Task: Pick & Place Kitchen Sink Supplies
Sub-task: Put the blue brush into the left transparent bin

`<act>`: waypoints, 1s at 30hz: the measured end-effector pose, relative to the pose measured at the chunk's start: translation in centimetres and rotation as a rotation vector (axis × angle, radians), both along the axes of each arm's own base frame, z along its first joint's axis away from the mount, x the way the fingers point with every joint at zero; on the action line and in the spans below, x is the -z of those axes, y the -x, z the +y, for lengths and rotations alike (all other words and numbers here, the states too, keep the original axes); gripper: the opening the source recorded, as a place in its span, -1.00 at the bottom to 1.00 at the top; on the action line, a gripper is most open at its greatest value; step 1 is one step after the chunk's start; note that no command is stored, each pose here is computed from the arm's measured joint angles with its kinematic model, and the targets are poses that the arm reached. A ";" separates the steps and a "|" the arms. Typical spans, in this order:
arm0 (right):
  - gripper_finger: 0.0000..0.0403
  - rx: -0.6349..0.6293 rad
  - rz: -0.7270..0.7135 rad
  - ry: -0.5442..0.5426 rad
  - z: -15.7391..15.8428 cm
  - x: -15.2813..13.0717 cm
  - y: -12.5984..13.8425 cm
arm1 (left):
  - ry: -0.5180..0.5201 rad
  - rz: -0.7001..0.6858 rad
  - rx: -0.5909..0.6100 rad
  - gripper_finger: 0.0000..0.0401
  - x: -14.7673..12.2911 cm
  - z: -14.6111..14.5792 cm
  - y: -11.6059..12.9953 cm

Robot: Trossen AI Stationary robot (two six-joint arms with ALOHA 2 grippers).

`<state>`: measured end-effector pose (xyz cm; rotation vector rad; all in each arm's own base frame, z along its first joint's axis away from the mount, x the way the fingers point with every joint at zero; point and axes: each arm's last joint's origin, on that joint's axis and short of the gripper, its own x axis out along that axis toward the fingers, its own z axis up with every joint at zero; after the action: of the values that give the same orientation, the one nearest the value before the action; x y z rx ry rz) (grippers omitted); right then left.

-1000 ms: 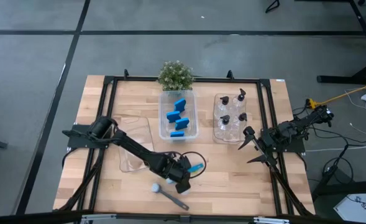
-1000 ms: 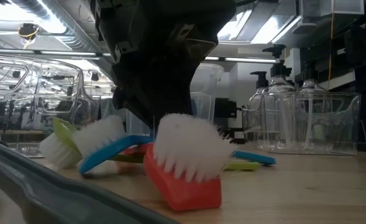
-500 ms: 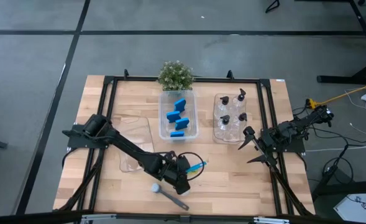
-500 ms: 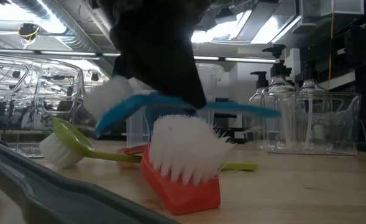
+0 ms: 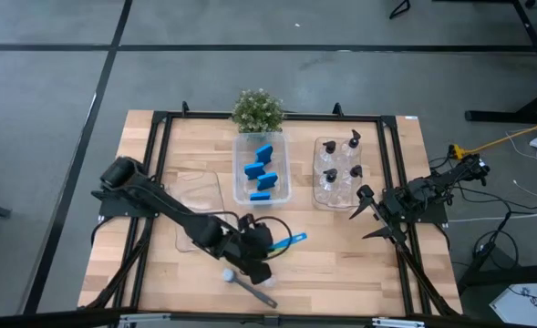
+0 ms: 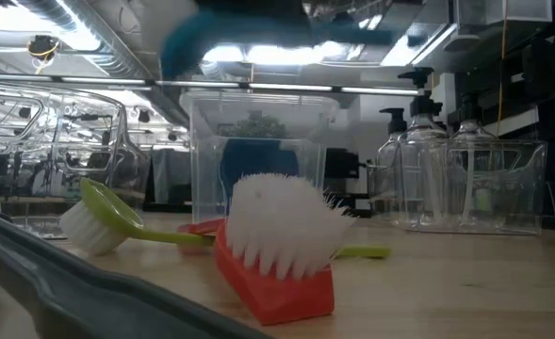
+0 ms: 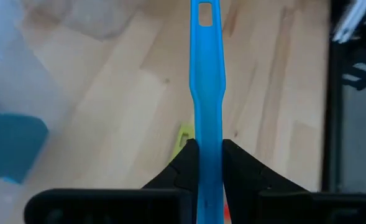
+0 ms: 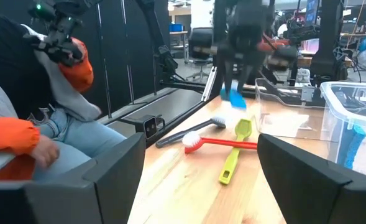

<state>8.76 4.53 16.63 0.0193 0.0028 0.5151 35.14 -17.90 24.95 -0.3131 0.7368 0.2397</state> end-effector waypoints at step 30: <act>0.53 0.000 0.000 0.000 0.0 0.0 0.0 | 0.039 0.684 -0.117 -0.81 -7.8 6.3 16.0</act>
<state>8.76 4.53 16.63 0.0192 0.0027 0.5151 19.17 -11.64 32.79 -0.3130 1.4009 0.4536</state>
